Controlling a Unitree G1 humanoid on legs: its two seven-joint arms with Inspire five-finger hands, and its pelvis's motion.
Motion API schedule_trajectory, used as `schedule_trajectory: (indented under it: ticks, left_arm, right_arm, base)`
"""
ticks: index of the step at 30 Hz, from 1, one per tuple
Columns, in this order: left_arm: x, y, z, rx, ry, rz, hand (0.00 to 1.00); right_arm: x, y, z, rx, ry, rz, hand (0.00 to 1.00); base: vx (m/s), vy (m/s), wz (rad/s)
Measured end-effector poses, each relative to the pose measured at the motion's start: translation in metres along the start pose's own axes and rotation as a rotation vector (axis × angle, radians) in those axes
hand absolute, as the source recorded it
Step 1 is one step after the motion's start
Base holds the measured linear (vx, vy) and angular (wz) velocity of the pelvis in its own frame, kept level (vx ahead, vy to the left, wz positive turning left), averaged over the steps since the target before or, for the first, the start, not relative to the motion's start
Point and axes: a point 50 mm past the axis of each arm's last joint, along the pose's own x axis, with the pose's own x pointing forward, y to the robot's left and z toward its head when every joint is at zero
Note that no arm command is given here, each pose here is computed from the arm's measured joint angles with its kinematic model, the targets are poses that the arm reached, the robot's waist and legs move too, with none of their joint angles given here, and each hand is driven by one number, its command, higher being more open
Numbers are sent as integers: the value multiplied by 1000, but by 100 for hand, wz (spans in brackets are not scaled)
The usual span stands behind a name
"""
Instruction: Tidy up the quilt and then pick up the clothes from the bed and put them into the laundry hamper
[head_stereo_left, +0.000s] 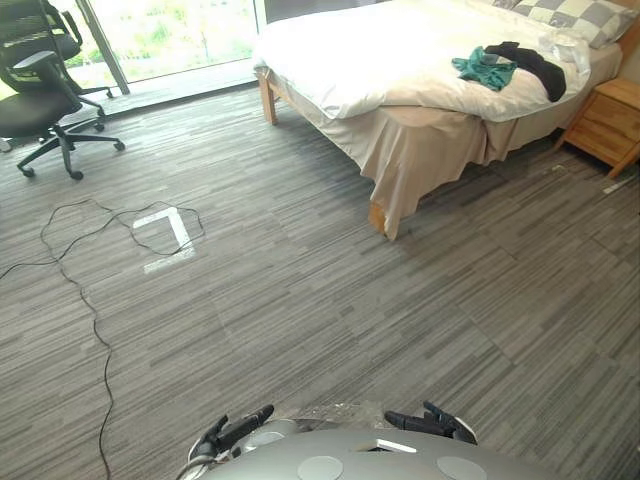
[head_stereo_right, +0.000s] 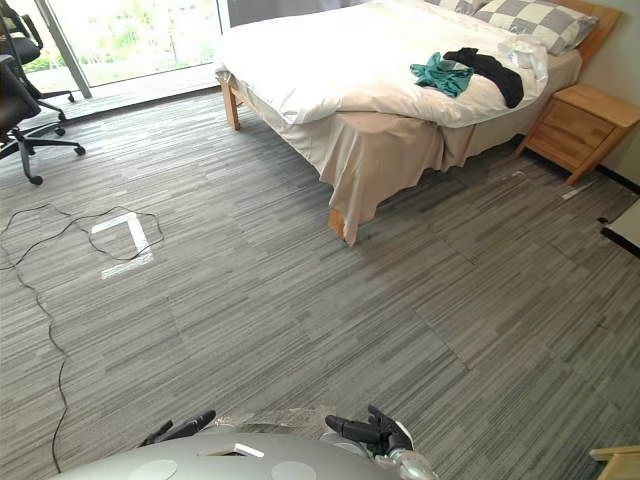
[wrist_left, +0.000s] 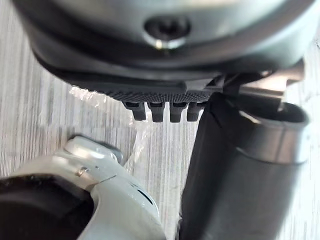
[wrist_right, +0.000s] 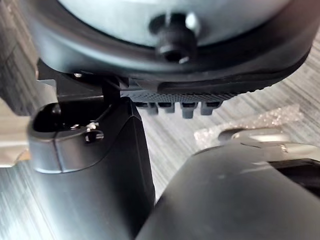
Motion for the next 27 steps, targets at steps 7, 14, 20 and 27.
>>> schedule_trajectory:
  ticks: [7, 14, 20, 27]
  left_arm:
    - [0, 4, -4, -56, 25, 17, 100]
    - [3, -2, 5, 91, 25, 0, 100]
    - [5, -3, 25, 208, -9, -57, 100]
    - [11, -47, 56, 310, -64, -162, 100]
  right_arm:
    - [-1, 2, -8, 70, 10, -2, 100]
    - [0, 1, -1, 137, -3, -20, 100]
    - [4, 12, 19, 269, -100, -20, 100]
    - [5, -3, 49, 430, -223, 31, 100]
  base:
    - [137, 36, 10]
    - [36, 6, -22]
    - [-81, -10, -54]
    - [106, -214, -42]
